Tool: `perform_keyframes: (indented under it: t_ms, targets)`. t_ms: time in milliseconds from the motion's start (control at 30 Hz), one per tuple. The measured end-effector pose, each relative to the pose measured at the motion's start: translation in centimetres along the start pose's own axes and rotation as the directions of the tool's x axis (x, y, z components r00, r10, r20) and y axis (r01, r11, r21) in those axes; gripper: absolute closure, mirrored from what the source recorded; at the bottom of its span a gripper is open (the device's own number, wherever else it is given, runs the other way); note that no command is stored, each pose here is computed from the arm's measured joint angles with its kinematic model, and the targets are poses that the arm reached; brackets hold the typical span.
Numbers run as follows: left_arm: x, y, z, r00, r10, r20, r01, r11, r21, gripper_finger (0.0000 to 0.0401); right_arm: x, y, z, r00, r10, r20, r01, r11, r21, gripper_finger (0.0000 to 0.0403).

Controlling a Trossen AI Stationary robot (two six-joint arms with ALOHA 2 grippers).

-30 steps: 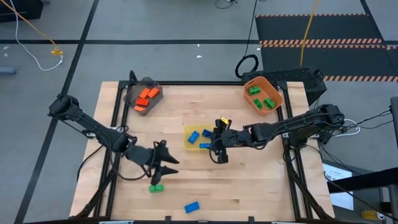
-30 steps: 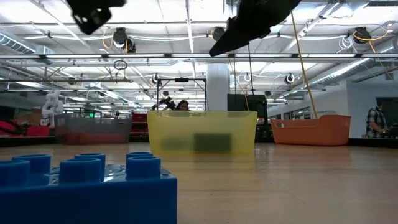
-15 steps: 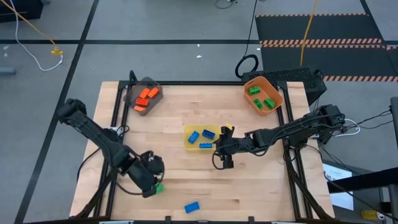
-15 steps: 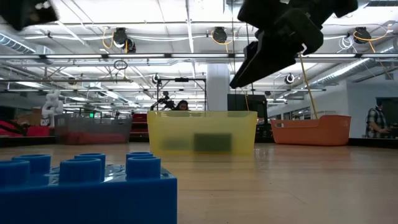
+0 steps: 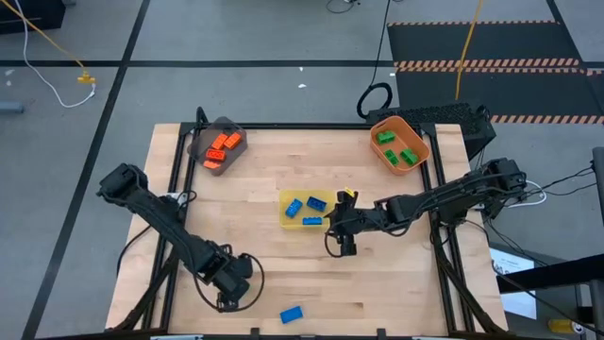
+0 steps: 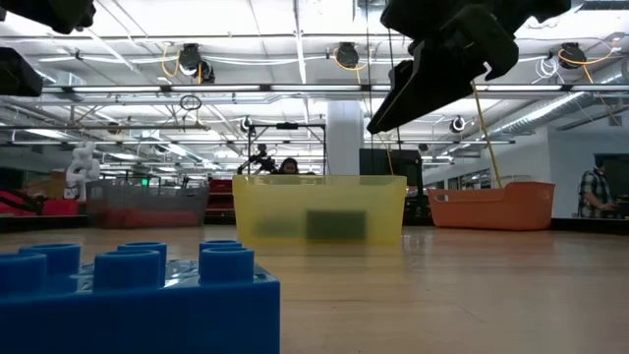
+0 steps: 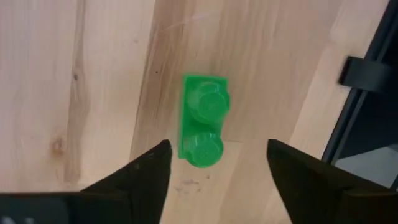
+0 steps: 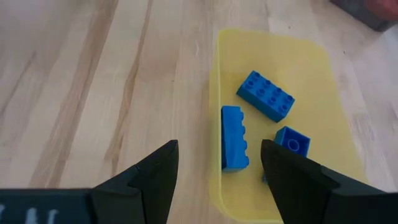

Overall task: Sort & place blocks by color
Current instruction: Put the green game piece into the orange bin

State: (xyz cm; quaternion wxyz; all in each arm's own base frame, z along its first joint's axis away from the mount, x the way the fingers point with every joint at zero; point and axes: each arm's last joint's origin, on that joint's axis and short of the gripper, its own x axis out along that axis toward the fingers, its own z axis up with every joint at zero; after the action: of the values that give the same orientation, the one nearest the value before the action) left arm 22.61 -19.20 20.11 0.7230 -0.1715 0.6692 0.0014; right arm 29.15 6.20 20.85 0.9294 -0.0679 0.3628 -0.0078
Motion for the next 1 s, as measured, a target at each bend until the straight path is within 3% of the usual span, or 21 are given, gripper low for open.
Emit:
perform_keyframes:
  t_ms: [233, 433, 800, 1000]
  targets:
    - [1.6, -0.6, -0.5, 0.999, 0.041, -0.032, -0.041, 0.999, 0.007, 0.009, -0.1, 0.0, 0.1, 1.0, -0.003, 0.005, 0.003, 1.0, 0.002, 0.0181]
    - [4.4, -0.5, -0.4, 0.989, 0.122, -0.082, -0.119, 0.992, 0.032, 0.0089, -0.1, 0.0, 0.1, 1.0, -0.004, 0.006, 0.004, 1.0, 0.003, 0.0181]
    - [6.4, -0.2, -0.1, 0.978, 0.195, -0.08, -0.19, 0.98, 0.065, 0.014, -0.1, 0.0, 0.1, 1.0, -0.004, 0.007, 0.004, 1.0, 0.003, 0.0181]
    - [6.1, 0.4, 0.6, 0.978, 0.19, -0.087, -0.186, 0.981, 0.051, 0.0217, -0.1, -0.1, 0.1, 1.0, -0.005, 0.006, 0.005, 1.0, 0.003, 0.0181]
